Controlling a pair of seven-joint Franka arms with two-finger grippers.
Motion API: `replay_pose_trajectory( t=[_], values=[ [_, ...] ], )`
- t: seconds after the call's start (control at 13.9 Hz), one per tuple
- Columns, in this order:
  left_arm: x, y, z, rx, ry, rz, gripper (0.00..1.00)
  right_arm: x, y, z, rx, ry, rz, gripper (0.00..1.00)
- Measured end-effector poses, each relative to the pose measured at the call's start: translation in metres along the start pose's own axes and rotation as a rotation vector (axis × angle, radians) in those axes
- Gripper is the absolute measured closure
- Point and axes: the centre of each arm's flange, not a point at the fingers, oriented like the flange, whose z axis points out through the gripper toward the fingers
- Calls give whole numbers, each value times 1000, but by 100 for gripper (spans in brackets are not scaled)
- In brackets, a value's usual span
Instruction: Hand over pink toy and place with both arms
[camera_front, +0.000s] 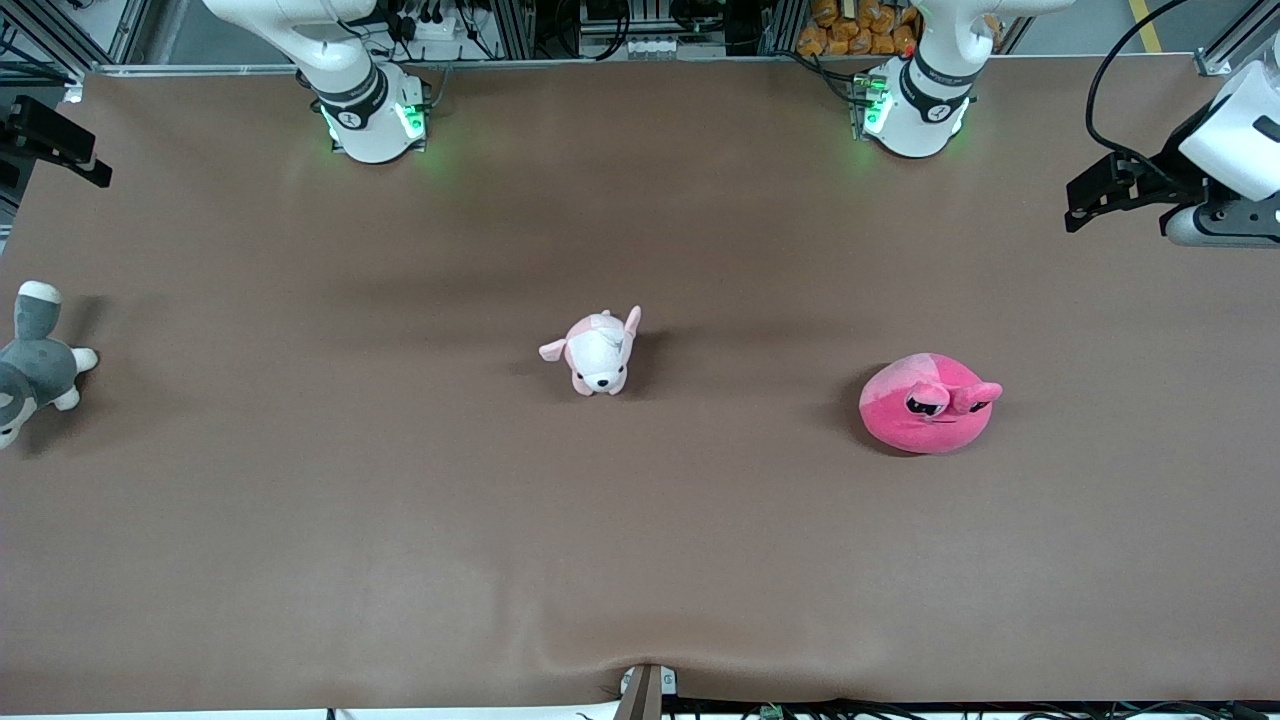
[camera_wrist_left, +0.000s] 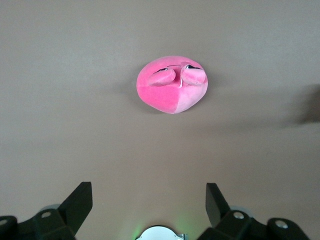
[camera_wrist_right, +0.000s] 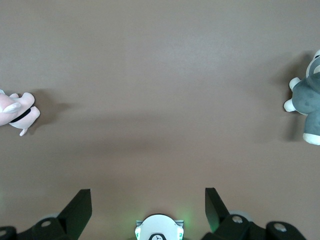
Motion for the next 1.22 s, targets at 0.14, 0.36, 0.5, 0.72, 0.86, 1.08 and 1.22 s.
replay_pose_trajectory(
  t=[0.14, 0.36, 0.5, 0.72, 0.86, 1.08, 1.22],
  values=[
    [0, 1, 0, 0, 0, 3, 0, 0, 0, 0, 0, 0, 0, 0],
    [0, 6, 0, 1, 0, 11, 0, 0, 0, 0, 0, 0, 0, 0],
    [0, 7, 0, 1, 0, 12, 0, 0, 0, 0, 0, 0, 0, 0],
    [0, 6, 0, 1, 0, 2, 0, 1, 0, 2, 0, -4, 0, 0],
    [0, 6, 0, 1, 0, -26, 0, 4, 0, 4, 0, -9, 0, 0],
    [0, 5, 1, 1, -3, -57, 0, 10, 0, 12, -1, -26, 1, 0],
    [1, 2, 5, -11, -13, -79, 0, 14, -1, 17, -2, -36, 0, 0]
  ],
)
